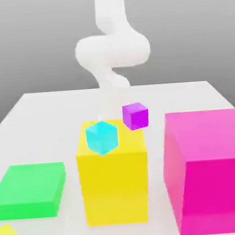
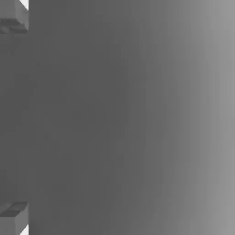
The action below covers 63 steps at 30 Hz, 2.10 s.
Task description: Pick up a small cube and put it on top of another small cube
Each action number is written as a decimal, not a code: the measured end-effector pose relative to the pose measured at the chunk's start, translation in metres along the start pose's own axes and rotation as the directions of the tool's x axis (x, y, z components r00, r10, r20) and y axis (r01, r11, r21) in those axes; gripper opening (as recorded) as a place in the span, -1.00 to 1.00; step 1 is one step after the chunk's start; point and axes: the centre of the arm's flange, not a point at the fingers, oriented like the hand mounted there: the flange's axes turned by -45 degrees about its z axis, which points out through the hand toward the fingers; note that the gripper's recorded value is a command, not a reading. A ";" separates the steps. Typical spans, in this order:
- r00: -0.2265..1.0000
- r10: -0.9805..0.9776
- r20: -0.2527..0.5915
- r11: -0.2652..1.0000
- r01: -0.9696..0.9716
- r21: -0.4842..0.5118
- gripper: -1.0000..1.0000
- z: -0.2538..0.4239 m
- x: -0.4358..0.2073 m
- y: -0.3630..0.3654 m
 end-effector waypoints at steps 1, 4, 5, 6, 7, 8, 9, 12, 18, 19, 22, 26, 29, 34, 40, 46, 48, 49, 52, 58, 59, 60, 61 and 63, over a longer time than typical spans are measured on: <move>0.999 0.020 0.025 1.000 -0.020 -0.007 0.00 0.018 0.002 0.007; 0.992 0.081 0.095 0.996 -0.078 -0.031 0.00 0.068 0.006 0.029; 0.988 0.101 0.118 0.994 -0.097 -0.040 0.00 0.084 0.005 0.036; 0.983 0.122 0.140 0.992 -0.116 -0.050 0.00 0.100 0.004 0.044; 0.977 0.143 0.161 0.989 -0.134 -0.060 0.00 0.116 0.003 0.052; 0.969 0.164 0.182 0.986 -0.153 -0.071 0.00 0.133 0.001 0.061; 0.962 0.186 0.203 0.982 -0.172 -0.083 0.00 0.149 -0.002 0.069; 0.932 0.249 0.262 0.967 -0.225 -0.121 0.00 0.196 -0.014 0.096; 0.849 0.385 0.362 0.921 -0.326 -0.214 0.00 0.285 -0.057 0.156; 0.831 0.409 0.376 0.910 -0.343 -0.233 0.00 0.298 -0.066 0.168; 0.778 0.470 0.417 0.881 -0.380 -0.283 0.00 0.338 -0.098 0.195; 0.700 0.542 0.464 0.838 -0.417 -0.351 0.00 0.388 -0.147 0.228; 0.634 0.598 0.490 0.800 -0.440 -0.407 0.00 0.420 -0.191 0.254; 0.586 0.634 0.504 0.773 -0.452 -0.446 0.00 0.474 -0.253 0.273; 0.586 0.634 0.504 0.772 -0.453 -0.446 -1.00 0.483 -0.262 0.273; 0.593 0.623 0.509 0.781 -0.444 -0.439 -1.00 0.451 -0.228 0.268; 0.617 0.587 0.524 0.809 -0.422 -0.409 -1.00 0.442 -0.204 0.246; 0.624 0.573 0.531 0.819 -0.416 -0.396 -1.00 0.435 -0.193 0.232; 0.642 0.536 0.548 0.844 -0.399 -0.358 -1.00 0.409 -0.164 0.190; 0.678 0.452 0.579 0.892 -0.345 -0.292 -1.00 0.348 -0.126 0.103; 0.681 0.442 0.584 0.897 -0.338 -0.284 -1.00 0.337 -0.123 0.090; 0.684 0.432 0.588 0.902 -0.331 -0.277 -1.00 0.326 -0.121 0.077; 0.684 0.430 0.590 0.903 -0.330 -0.275 -1.00 0.314 -0.120 0.069; 0.683 0.429 0.592 0.903 -0.329 -0.275 -1.00 0.291 -0.120 0.055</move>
